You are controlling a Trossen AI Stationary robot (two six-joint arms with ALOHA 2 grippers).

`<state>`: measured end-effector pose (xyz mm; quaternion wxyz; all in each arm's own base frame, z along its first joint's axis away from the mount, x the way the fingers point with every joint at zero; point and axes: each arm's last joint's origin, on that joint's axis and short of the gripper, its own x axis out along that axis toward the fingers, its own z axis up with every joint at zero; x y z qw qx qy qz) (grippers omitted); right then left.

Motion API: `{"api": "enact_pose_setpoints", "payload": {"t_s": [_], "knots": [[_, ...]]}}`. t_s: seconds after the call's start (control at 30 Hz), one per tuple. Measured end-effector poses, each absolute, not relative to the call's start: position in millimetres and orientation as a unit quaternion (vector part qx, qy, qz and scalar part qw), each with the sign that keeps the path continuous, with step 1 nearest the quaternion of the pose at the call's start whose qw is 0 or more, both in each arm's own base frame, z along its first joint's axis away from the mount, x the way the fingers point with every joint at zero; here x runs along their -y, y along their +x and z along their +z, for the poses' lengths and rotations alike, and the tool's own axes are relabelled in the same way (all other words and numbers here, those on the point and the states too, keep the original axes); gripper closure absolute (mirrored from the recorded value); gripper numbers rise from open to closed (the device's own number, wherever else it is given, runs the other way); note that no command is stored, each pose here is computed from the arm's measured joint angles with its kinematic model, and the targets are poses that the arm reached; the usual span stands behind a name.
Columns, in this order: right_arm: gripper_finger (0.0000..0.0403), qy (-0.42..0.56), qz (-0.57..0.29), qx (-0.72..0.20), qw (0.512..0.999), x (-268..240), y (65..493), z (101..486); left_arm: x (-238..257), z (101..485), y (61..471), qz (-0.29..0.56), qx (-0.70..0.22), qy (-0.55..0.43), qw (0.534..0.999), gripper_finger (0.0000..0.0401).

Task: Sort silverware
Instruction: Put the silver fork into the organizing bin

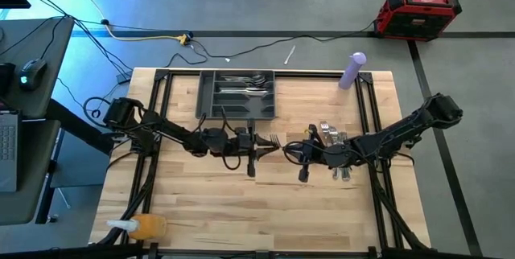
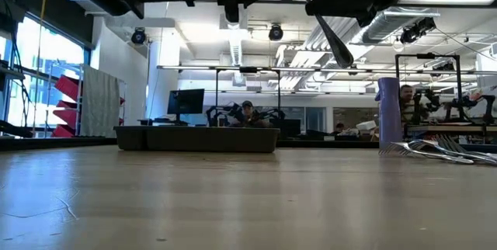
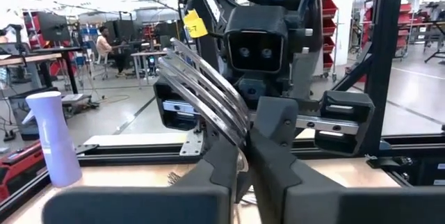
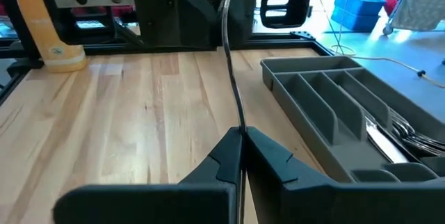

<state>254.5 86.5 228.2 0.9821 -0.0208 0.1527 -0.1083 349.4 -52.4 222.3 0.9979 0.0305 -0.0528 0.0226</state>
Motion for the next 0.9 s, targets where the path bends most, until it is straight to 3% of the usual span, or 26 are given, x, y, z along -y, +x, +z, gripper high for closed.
{"api": "enact_pose_setpoints", "payload": {"t_s": [0.2,0.33,0.53,0.67,0.9], "knots": [[0.0391,-0.058,-0.114,-0.160,0.979,-85.6,254.2,227.3,49.9,230.2,343.7,0.056,0.023,0.060,0.996,0.0399],[0.0329,-0.078,-0.121,-0.178,0.973,-85.7,248.4,227.1,35.1,253.8,334.8,0.158,-0.031,0.106,0.981,0.0401],[0.0238,-0.059,-0.184,-0.215,0.957,-71.7,224.8,235.0,-7.2,281.4,330.5,0.277,-0.186,0.169,0.927,0.0400],[0.0217,-0.058,-0.234,-0.230,0.943,-64.8,217.5,232.7,-60.3,267.8,333.1,0.327,-0.272,0.138,0.895,0.0400],[0.0219,-0.065,-0.243,-0.246,0.936,-62.0,216.0,229.4,-130.3,227.3,335.0,0.349,-0.367,0.059,0.860,0.0401]]}}
